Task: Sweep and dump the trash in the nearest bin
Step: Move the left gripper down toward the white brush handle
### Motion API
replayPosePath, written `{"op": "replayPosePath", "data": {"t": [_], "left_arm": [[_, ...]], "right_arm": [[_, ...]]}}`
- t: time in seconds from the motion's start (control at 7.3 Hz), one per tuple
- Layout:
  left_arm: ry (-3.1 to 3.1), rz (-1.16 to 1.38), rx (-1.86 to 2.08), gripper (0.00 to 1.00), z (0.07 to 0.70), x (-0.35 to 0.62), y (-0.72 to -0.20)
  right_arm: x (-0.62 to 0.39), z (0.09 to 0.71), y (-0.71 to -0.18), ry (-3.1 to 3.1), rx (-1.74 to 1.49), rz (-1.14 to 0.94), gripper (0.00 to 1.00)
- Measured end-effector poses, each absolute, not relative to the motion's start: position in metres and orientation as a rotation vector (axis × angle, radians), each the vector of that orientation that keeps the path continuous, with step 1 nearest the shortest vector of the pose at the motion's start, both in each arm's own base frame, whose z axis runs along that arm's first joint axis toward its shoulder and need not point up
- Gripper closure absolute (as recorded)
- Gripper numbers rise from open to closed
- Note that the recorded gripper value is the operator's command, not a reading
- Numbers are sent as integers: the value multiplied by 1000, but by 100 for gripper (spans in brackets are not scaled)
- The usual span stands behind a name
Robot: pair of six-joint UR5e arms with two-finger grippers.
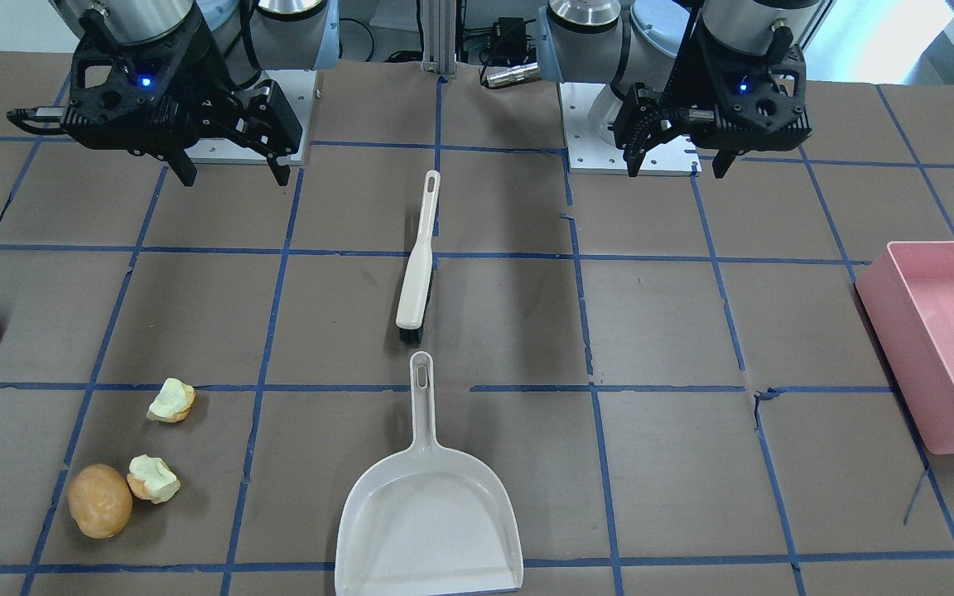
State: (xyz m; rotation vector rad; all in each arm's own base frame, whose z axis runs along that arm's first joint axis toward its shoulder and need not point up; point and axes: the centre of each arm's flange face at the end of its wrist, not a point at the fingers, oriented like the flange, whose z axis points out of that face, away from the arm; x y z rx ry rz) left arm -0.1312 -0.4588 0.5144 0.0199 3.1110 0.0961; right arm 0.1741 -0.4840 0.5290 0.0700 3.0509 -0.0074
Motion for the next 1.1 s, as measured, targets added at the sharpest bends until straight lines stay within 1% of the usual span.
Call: {"op": "replayPosePath", "data": {"t": [0.14, 0.68, 1.1], "left_arm": [[3109, 140, 53, 0, 499, -141, -444], [3061, 265, 388, 2, 447, -229, -382], [3126, 186, 448, 2, 385, -274, -344]], "right_arm": [[174, 528, -485, 3051, 70, -9, 0], [174, 527, -486, 3059, 79, -18, 0], [175, 523, -488, 3062, 64, -50, 0]]}}
